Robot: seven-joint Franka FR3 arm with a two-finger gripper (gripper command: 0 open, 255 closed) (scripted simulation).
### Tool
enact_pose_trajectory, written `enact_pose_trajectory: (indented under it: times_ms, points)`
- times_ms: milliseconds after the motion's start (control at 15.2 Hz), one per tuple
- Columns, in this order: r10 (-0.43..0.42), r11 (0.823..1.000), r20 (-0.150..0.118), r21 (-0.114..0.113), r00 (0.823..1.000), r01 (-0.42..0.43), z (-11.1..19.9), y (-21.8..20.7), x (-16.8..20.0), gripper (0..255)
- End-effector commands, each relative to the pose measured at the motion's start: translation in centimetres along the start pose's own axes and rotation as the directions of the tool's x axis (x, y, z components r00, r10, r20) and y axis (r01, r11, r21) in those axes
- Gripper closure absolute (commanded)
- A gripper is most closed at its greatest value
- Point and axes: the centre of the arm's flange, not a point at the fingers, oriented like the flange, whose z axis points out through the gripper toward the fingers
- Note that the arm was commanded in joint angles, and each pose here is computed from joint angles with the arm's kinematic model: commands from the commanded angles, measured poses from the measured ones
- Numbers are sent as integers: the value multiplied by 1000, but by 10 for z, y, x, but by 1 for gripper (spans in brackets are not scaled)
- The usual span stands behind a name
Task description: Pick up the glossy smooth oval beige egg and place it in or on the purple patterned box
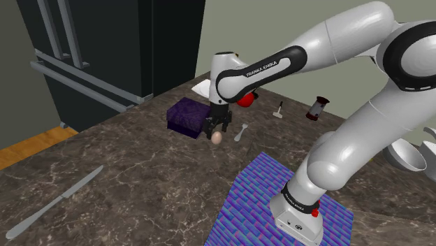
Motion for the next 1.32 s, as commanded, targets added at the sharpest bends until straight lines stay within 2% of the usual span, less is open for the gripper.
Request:
enact_pose_trajectory:
  times_ms: [0, 528, 594, 1254]
  points:
    - [0, 1000, -1, 0, 1000, 0, 14, -1, -1, 0]
    - [0, 1000, -1, 0, 1000, 0, 14, -1, -1, 0]
    - [0, 1000, -1, 0, 1000, 0, 14, -1, -1, 255]
    - [0, 1000, -1, 0, 1000, 0, 9, -1, -2, 255]
